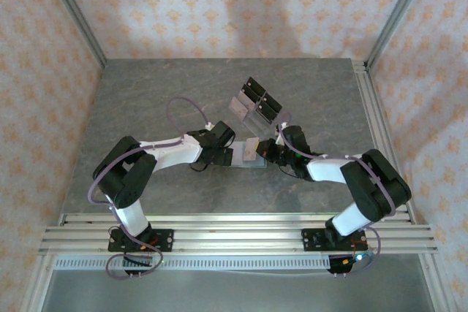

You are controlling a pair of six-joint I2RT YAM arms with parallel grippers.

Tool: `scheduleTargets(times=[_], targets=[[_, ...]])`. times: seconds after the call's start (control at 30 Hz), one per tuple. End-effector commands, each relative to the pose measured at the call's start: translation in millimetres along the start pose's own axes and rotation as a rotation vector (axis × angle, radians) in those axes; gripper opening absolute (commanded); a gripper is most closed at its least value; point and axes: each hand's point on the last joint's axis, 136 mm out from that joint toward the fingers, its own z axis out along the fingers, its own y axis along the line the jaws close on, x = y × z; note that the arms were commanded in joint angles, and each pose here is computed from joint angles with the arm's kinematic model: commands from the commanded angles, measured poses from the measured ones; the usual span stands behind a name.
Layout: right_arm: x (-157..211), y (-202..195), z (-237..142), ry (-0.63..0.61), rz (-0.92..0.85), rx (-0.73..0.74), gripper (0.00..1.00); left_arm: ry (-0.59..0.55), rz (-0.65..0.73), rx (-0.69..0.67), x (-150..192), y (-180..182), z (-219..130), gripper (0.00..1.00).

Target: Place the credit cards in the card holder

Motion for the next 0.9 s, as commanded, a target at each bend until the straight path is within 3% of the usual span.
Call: scheduleTargets(times=[0.0, 0.87], targets=[[-1.8, 3.1, 1.5, -0.007, -0.012, -0.047, 0.0, 0.044, 0.006, -0.101, 14.4, 20.4, 8.4, 0.98], [15.6, -16.6, 9.5, 0.061, 0.037, -0.093, 0.0, 0.052, 0.005, -0.124, 13.2, 22.3, 7.8, 0.98]])
